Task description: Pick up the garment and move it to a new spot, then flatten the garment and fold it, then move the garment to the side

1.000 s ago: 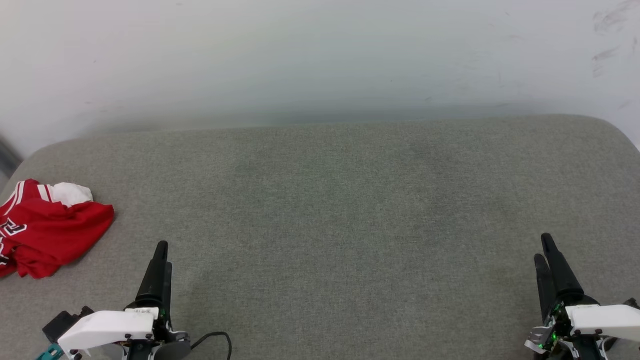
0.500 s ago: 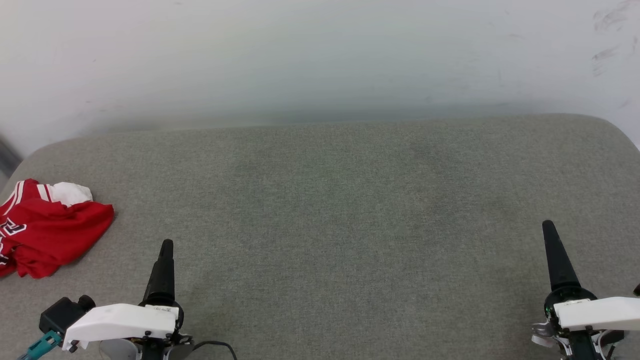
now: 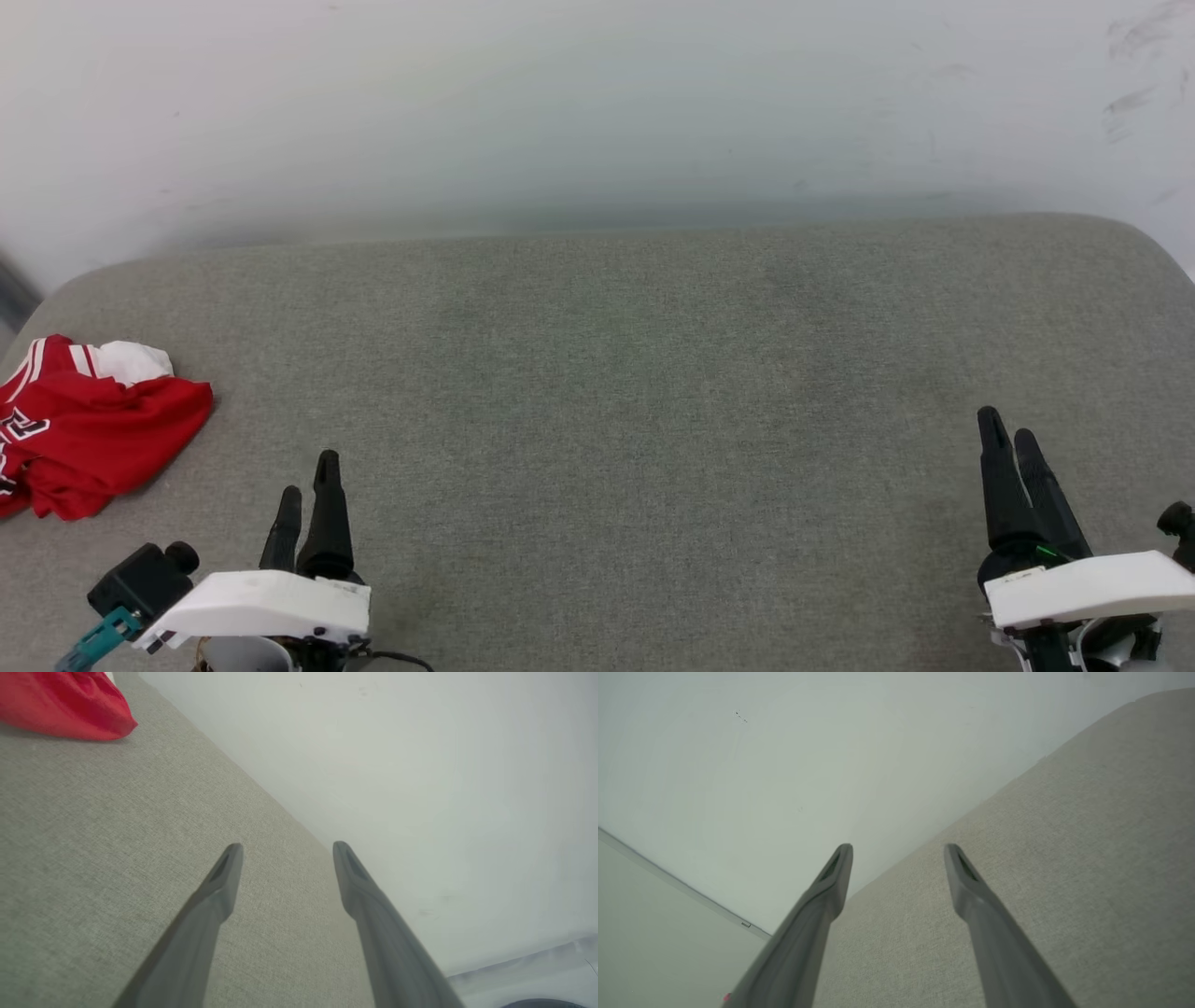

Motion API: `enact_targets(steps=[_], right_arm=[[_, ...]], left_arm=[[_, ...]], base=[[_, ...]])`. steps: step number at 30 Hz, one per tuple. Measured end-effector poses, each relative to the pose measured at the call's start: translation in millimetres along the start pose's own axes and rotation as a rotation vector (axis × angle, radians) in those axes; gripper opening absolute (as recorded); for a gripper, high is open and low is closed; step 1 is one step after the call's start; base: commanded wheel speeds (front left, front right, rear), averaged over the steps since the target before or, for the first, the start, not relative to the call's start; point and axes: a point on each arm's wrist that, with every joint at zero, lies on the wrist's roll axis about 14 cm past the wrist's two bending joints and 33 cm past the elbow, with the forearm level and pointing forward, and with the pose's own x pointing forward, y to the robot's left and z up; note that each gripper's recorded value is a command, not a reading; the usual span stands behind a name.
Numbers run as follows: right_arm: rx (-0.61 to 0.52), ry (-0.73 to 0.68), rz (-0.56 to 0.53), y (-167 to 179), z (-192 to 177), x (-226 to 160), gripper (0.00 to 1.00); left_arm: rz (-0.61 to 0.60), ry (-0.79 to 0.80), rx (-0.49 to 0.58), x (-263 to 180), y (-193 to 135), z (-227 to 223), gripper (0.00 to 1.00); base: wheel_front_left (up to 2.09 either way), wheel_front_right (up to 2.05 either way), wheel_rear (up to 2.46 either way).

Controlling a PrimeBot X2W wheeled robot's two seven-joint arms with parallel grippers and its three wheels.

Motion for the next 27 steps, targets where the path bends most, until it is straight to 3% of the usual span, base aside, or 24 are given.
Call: enact_targets(steps=[15, 27], right_arm=[[-0.228, 0.017, 0.024, 3, -9, -6, 1.0], [-0.362, 0.007, 0.047, 6, -9, -9, 1.0]], left_arm=[[-0.018, -0.026, 0.253, -8, -5, -4, 1.0], [-0.045, -0.057, 0.385, -13, -13, -4, 1.0]], base=[[0.0, 0.0, 0.0], [0.0, 0.0, 0.0]])
